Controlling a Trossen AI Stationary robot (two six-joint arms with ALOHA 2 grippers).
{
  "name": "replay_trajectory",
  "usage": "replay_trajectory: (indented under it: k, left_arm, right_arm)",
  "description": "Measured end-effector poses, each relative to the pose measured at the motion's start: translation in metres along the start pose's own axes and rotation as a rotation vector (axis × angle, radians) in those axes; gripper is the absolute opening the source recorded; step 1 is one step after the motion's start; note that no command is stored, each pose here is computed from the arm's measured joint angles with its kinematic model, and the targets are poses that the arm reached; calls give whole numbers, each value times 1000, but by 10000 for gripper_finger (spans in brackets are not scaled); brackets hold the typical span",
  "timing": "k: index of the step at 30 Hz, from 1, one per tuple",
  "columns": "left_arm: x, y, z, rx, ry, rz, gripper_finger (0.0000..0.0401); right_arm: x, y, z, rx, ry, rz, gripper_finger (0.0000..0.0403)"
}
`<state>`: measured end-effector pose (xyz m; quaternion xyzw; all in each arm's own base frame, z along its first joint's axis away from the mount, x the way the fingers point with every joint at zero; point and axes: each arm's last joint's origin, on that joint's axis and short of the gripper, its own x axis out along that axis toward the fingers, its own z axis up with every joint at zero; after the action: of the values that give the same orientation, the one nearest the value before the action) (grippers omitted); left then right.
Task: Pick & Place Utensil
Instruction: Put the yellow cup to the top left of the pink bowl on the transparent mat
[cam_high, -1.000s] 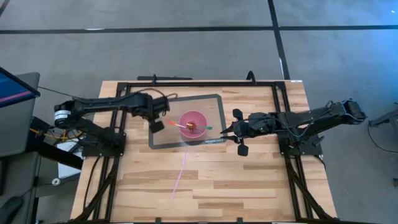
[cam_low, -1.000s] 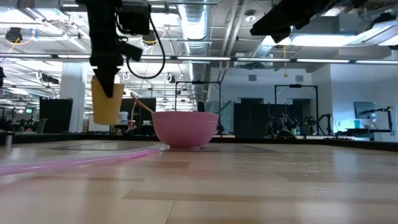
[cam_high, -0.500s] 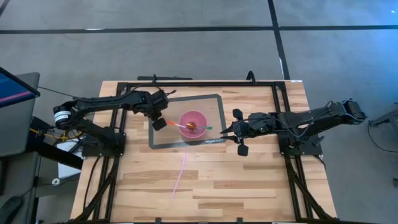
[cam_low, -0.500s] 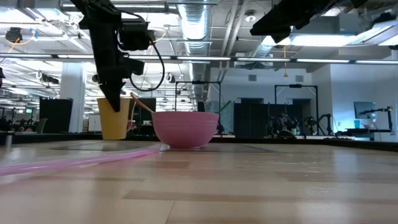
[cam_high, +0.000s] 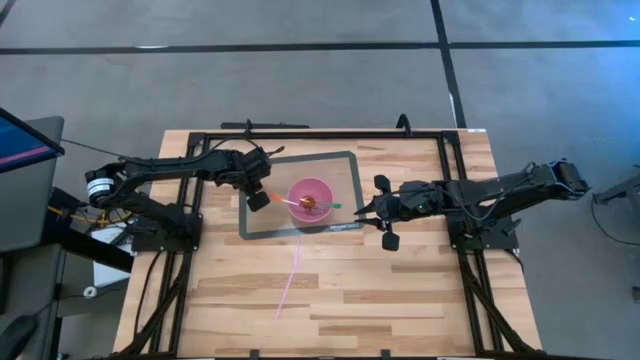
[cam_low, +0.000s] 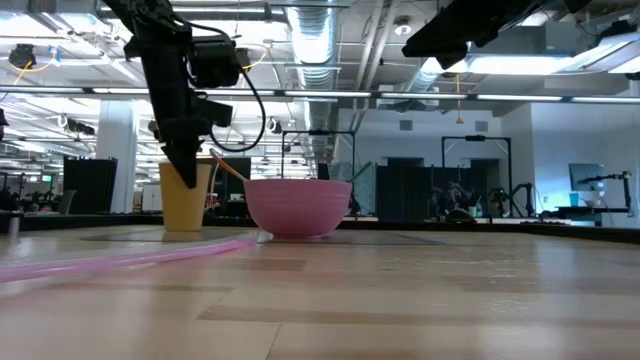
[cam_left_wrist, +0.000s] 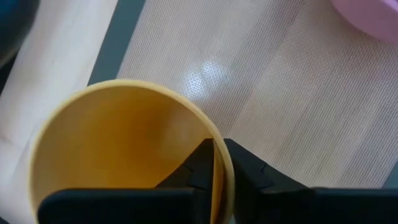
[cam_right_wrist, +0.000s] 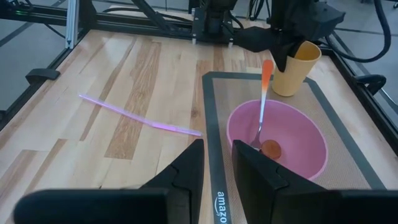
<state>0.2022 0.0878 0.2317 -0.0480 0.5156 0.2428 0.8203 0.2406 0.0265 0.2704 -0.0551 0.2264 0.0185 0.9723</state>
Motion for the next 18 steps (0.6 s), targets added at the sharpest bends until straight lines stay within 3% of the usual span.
replay_trajectory:
  k: [18]
  left_arm:
    - [-2,-2,2,3,-32,18,110]
  right_arm:
    - [0,0,0,0,0,0,77]
